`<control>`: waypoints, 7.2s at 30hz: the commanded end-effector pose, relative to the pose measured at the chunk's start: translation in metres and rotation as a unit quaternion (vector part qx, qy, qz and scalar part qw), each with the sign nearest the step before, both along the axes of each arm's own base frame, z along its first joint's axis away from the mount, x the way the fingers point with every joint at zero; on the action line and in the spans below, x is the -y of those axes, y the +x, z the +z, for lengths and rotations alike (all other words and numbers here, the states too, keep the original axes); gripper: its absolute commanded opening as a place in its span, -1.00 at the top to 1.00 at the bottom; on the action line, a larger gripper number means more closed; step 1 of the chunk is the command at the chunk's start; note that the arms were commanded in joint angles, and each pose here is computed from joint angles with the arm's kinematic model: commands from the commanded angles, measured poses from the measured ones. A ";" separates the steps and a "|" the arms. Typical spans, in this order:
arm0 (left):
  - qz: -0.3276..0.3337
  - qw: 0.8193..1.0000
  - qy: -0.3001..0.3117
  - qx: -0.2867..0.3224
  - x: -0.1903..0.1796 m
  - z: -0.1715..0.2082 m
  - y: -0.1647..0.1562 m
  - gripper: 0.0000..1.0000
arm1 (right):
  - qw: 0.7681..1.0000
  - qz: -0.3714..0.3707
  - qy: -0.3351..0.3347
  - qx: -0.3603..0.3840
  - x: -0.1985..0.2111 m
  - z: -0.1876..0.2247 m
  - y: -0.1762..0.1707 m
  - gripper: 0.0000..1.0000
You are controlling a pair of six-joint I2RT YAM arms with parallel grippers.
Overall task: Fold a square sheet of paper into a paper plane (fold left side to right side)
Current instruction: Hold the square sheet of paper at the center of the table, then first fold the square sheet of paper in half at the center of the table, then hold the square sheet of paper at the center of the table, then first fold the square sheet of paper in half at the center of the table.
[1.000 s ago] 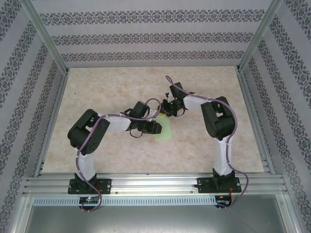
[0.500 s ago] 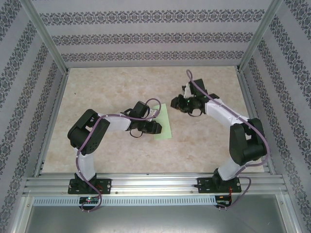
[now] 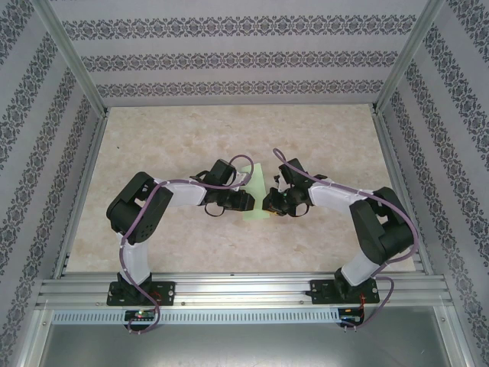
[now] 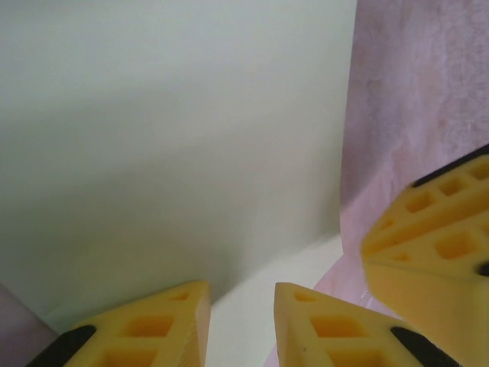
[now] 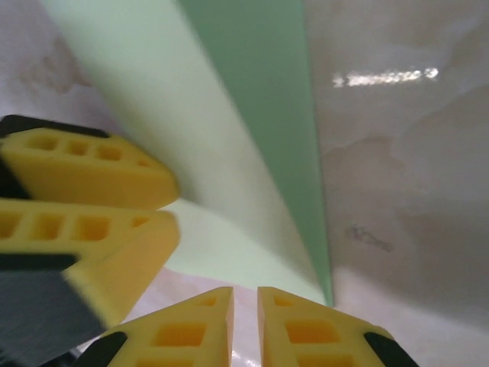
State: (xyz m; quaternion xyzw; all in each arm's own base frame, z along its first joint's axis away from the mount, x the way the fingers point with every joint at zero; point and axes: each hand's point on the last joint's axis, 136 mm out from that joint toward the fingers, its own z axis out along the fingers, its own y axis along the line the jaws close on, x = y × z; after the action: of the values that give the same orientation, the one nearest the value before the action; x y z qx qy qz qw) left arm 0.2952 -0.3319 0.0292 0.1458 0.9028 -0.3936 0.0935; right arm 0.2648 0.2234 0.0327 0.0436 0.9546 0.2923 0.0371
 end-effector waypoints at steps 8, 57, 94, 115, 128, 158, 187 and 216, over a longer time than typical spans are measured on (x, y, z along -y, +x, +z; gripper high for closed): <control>0.019 1.000 0.001 0.016 0.003 0.013 0.017 0.32 | 0.996 0.001 -0.083 -0.038 0.024 -0.045 -0.015 0.68; 0.088 0.992 0.066 0.053 -0.031 -0.004 0.117 0.22 | 0.985 0.007 -0.155 -0.075 0.045 -0.071 -0.037 0.71; 0.146 0.979 0.048 0.131 -0.073 0.085 0.164 0.07 | 0.992 0.034 -0.059 0.108 0.009 0.032 0.028 0.29; 0.097 0.993 -0.046 0.052 -0.017 0.054 0.062 0.12 | 0.997 0.034 0.001 0.064 -0.012 0.012 0.025 0.43; 0.089 0.994 -0.048 0.032 -0.005 0.035 0.072 0.14 | 0.997 0.022 -0.069 -0.021 0.006 -0.043 -0.001 0.54; 0.125 0.984 0.098 0.084 -0.031 -0.005 0.122 0.11 | 0.985 0.042 -0.155 -0.062 0.035 -0.068 -0.020 0.60; 0.161 0.977 0.105 0.096 -0.048 -0.004 0.195 0.06 | 0.989 0.049 -0.134 -0.045 0.027 -0.061 -0.017 0.60; 0.110 0.993 -0.041 0.002 -0.012 0.041 0.037 0.07 | 0.995 -0.004 -0.056 0.083 0.030 0.017 0.073 0.21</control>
State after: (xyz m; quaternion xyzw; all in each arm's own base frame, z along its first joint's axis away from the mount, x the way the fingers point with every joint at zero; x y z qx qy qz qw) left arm 0.3239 -0.3098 0.0638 0.0471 0.9088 -0.3918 0.1356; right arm 0.3376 0.1982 0.0570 0.0062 0.9622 0.2406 0.1275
